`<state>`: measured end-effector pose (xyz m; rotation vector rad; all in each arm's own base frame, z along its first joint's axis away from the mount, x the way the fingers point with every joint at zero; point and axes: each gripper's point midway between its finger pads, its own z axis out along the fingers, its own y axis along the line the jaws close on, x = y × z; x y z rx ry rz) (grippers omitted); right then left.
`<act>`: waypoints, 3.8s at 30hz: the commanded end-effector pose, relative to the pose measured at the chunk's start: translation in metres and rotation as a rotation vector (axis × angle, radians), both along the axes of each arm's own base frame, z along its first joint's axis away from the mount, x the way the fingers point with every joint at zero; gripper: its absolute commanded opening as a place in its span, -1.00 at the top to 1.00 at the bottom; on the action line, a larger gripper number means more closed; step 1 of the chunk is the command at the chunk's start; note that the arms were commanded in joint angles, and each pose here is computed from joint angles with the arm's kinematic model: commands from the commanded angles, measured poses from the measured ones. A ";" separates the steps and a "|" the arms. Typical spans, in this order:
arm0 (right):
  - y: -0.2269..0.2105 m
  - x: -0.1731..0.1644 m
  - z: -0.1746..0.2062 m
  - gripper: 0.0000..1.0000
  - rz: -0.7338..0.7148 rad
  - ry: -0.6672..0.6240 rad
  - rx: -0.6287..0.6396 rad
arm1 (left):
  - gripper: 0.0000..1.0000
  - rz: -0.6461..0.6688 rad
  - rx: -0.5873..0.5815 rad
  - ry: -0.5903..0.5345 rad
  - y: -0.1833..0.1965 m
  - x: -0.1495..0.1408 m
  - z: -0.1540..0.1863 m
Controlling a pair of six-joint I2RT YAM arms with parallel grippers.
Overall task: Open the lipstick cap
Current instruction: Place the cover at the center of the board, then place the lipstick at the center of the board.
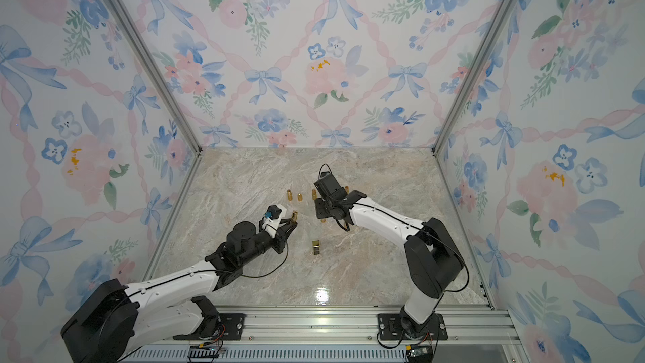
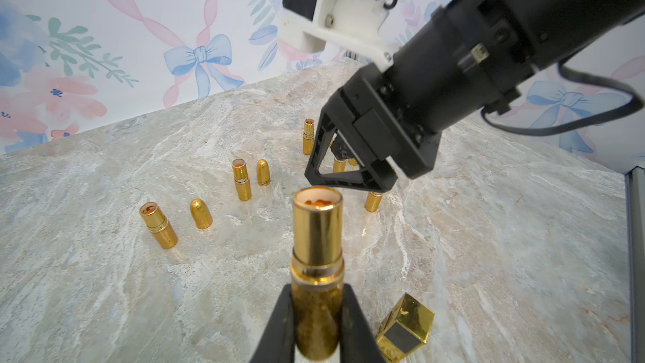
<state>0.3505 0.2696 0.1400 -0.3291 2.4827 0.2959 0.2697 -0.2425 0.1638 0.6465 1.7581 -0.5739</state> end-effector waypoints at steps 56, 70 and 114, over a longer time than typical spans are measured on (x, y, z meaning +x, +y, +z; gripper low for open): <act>0.072 -0.047 0.056 0.64 0.232 0.166 0.172 | 0.14 -0.033 -0.018 -0.061 -0.020 0.018 0.025; 0.055 -0.004 0.007 0.65 0.119 0.052 -0.007 | -0.82 0.026 -0.063 0.028 0.002 0.001 0.001; 0.045 0.016 -0.110 0.67 0.116 -0.038 -0.174 | -0.96 0.208 -0.065 0.086 0.027 0.015 -0.017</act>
